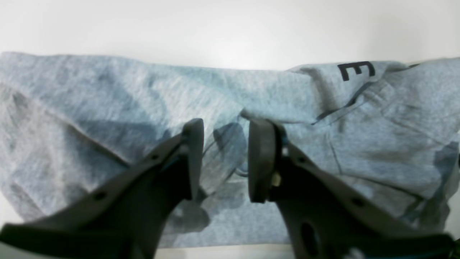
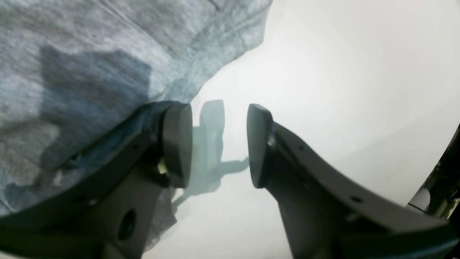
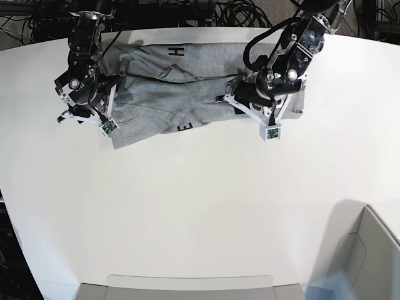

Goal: Fold the T-shirt properly
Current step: 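Lift the left gripper away and regrasp the strip's folded end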

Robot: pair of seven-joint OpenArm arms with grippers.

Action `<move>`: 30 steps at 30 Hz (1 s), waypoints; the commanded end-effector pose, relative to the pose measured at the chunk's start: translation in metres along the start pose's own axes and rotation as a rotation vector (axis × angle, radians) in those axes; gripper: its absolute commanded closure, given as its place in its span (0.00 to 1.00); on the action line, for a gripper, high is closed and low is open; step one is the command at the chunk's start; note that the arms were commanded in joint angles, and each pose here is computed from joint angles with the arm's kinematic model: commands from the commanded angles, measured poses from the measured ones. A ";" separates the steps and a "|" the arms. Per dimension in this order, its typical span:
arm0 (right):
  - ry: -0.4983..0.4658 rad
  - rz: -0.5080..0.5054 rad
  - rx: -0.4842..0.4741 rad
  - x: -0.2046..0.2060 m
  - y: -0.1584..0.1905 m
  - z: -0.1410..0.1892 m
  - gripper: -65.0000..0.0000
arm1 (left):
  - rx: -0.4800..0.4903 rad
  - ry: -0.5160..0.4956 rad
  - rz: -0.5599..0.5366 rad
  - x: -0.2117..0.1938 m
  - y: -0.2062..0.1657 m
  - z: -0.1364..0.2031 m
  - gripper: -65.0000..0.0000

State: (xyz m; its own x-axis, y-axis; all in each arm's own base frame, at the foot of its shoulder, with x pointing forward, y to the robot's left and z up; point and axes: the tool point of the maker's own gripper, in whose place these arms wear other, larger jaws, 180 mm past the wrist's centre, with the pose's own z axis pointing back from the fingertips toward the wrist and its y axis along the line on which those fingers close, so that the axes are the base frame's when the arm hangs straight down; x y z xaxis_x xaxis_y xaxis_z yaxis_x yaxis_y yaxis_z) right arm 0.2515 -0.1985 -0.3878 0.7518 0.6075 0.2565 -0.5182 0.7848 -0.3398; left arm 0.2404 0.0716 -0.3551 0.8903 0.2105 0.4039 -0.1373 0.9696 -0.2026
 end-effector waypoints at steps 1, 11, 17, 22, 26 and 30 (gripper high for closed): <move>-0.023 0.015 -0.017 0.007 -0.007 0.004 0.61 | 0.008 -0.026 0.015 0.010 0.004 0.005 0.60; -0.018 0.016 -0.015 0.005 -0.006 0.004 0.61 | 0.164 -0.284 0.318 0.085 0.120 0.038 0.57; -0.013 0.013 -0.018 0.003 -0.007 0.004 0.61 | -0.080 -0.494 0.402 0.117 0.173 0.097 0.65; -0.015 0.012 -0.016 0.003 -0.006 0.004 0.61 | -0.320 -0.347 0.384 0.090 0.148 0.110 0.66; -0.019 0.014 -0.011 0.005 -0.004 0.004 0.61 | -0.392 -0.215 0.371 0.065 0.118 0.092 0.66; -0.026 0.006 0.000 0.008 0.001 0.003 0.61 | -0.427 -0.117 0.386 0.047 0.094 0.078 0.66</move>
State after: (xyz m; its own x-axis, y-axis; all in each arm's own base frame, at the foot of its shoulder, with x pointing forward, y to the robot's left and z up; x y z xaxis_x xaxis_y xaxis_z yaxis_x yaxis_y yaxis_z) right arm 0.2490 -0.1915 -0.3912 0.7553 0.6004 0.2626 -0.5186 0.7926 -0.3205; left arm 0.2362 0.1827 -0.2920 0.7502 0.5740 0.3283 -0.2369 0.6969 -0.6770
